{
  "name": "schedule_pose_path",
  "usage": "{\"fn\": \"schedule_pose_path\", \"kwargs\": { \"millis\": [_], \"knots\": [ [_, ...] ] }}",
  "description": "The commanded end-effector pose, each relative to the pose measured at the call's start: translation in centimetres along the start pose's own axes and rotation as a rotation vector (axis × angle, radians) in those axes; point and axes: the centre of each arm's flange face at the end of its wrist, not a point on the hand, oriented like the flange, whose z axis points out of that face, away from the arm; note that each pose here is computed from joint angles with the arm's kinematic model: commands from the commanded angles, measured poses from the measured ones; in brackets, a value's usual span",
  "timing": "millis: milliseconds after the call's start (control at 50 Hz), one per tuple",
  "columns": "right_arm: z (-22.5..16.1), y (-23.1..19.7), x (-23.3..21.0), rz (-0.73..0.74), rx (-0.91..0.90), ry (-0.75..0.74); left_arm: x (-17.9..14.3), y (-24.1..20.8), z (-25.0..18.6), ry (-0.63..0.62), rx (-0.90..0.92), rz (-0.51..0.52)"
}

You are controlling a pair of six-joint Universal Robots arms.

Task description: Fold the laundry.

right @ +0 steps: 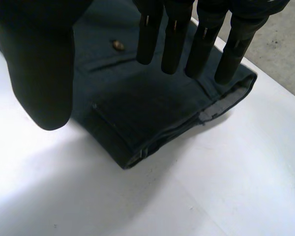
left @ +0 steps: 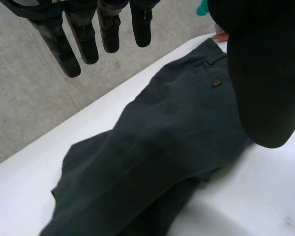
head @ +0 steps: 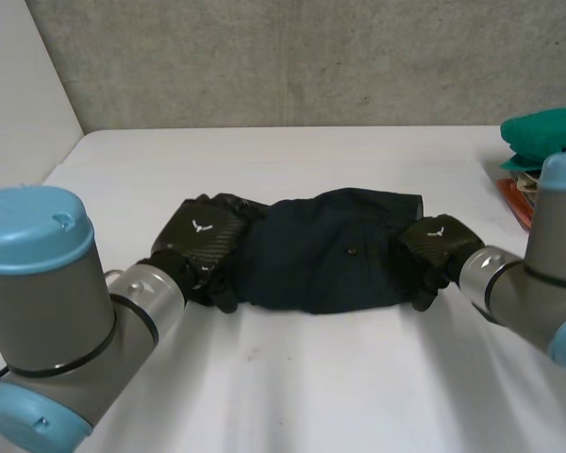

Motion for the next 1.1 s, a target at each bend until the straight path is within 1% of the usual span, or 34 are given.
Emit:
{"fn": "schedule_pose_path", "kwargs": {
  "millis": [20,140,240,300,320,360,380,460,480,520,540,580,600,660,680,720,740,760,800,820,840,880,960,980,1020,1040,1100],
  "knots": [
    [2.8,2.2,-0.3,-0.054,0.072,0.102,0.1,0.6,0.3,-0.024,0.003,-0.024],
    [3.8,2.9,0.5,-0.048,0.073,0.167,0.1,0.6,0.3,-0.039,0.006,-0.022],
    [3.0,2.4,2.0,-0.019,0.101,0.214,0.0,0.5,0.2,-0.047,0.011,-0.022],
    [1.9,1.3,4.3,-0.010,0.134,0.273,-0.2,0.2,0.0,-0.057,0.021,-0.023],
    [1.4,1.3,5.7,-0.012,0.128,0.307,-0.4,0.1,-0.1,-0.062,0.022,-0.024],
    [1.0,1.4,6.7,-0.022,0.110,0.329,-0.6,0.0,-0.2,-0.068,0.025,-0.027],
    [0.8,1.5,7.3,-0.032,0.100,0.343,-0.7,-0.1,-0.3,-0.072,0.027,-0.027],
    [-0.1,1.6,9.3,-0.166,0.025,0.392,-1.1,-0.1,-0.7,-0.082,0.030,-0.032],
    [-0.5,1.0,9.4,-0.241,0.022,0.397,-1.3,-0.1,-0.9,-0.086,0.029,-0.033],
    [-0.7,0.3,9.1,-0.317,0.034,0.396,-1.3,-0.1,-1.0,-0.089,0.030,-0.034],
    [-0.6,-1.1,7.7,-0.393,0.100,0.377,-1.5,-0.2,-1.1,-0.092,0.031,-0.035],
    [-0.6,-2.7,6.0,-0.441,0.186,0.349,-1.6,-0.1,-1.2,-0.095,0.029,-0.036],
    [-0.7,-4.2,4.0,-0.477,0.283,0.313,-1.7,-0.1,-1.2,-0.100,0.029,-0.037],
    [-1.6,-6.4,0.7,-0.527,0.435,0.243,-1.9,-0.1,-1.2,-0.105,0.031,-0.037],
    [-2.3,-7.4,-2.3,-0.558,0.532,0.158,-2.0,-0.1,-1.1,-0.111,0.030,-0.038],
    [-2.8,-7.6,-5.1,-0.582,0.604,0.064,-2.1,-0.1,-1.1,-0.115,0.030,-0.040],
    [-2.8,-7.2,-8.0,-0.599,0.653,-0.045,-2.3,0.0,-1.1,-0.122,0.028,-0.046],
    [-2.9,-6.9,-9.5,-0.610,0.678,-0.100,-2.4,0.0,-1.2,-0.126,0.029,-0.050],
    [-2.8,-6.2,-11.6,-0.617,0.693,-0.185,-2.7,-0.1,-1.2,-0.138,0.031,-0.059],
    [-2.7,-5.7,-13.3,-0.620,0.699,-0.252,-3.0,-0.3,-1.2,-0.156,0.037,-0.070],
    [-2.6,-5.5,-13.8,-0.620,0.702,-0.272,-3.1,-0.4,-1.2,-0.169,0.040,-0.077],
    [-2.2,-5.5,-14.5,-0.613,0.699,-0.293,-3.4,-0.5,-1.3,-0.193,0.044,-0.093],
    [-1.5,-6.4,-14.2,-0.506,0.640,-0.279,-4.1,-1.1,-1.4,-0.247,0.062,-0.118],
    [-1.2,-6.8,-13.4,-0.416,0.608,-0.266,-4.4,-1.5,-1.3,-0.262,0.075,-0.125],
    [-0.9,-7.2,-12.5,-0.307,0.579,-0.250,-4.5,-2.0,-1.2,-0.267,0.093,-0.124],
    [-0.8,-7.8,-11.4,-0.193,0.562,-0.231,-4.5,-2.5,-1.0,-0.264,0.109,-0.120],
    [-0.7,-8.6,-9.3,-0.050,0.549,-0.185,-4.4,-3.2,-0.7,-0.252,0.133,-0.118]
  ]
}}
